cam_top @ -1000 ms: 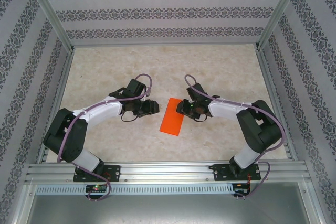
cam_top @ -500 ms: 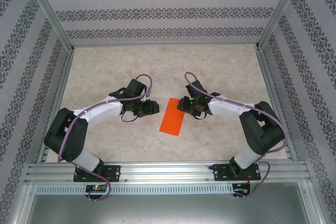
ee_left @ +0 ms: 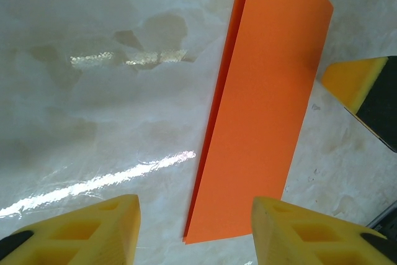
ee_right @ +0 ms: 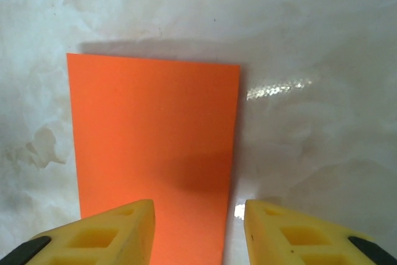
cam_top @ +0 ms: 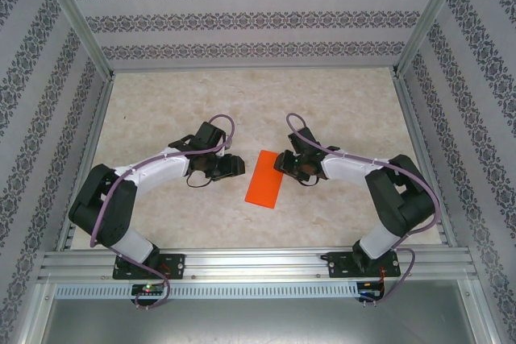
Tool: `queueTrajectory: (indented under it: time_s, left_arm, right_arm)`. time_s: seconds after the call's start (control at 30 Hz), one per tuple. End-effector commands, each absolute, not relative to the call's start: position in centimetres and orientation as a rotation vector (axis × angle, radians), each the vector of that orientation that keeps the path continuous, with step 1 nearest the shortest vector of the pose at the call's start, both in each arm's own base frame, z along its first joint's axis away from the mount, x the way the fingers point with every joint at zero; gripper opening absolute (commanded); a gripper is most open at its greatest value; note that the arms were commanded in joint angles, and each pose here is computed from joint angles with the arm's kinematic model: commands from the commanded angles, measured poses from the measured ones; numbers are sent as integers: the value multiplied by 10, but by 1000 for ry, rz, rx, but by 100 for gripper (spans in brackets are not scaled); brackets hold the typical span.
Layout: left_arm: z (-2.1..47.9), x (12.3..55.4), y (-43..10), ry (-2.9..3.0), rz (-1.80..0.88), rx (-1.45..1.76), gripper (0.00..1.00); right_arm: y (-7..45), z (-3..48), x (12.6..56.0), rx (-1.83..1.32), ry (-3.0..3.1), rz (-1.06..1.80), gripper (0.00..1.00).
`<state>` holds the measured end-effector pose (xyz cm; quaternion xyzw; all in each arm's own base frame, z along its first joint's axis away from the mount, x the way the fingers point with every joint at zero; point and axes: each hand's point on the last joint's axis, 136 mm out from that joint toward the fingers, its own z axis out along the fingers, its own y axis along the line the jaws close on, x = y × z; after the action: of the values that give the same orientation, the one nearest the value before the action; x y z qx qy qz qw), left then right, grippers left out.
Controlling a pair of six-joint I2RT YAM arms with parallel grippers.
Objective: Fold a paper plane with a square sheet of paper (pick it up from the middle)
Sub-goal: Move the square sheet of paper to the center of the table.
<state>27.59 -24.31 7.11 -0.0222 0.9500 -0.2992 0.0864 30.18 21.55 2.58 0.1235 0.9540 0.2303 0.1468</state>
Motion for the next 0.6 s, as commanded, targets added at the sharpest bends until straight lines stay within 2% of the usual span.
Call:
queueTrajectory:
  time_s: [0.0, 0.57]
  left_arm:
    - [67, 277, -245, 2837, -900, -46, 52]
    - [63, 277, -245, 2845, -894, -48, 52]
  right_arm:
    - [225, 22, 305, 352, 2760, 675, 43]
    - [257, 34, 318, 197, 2765, 739, 40]
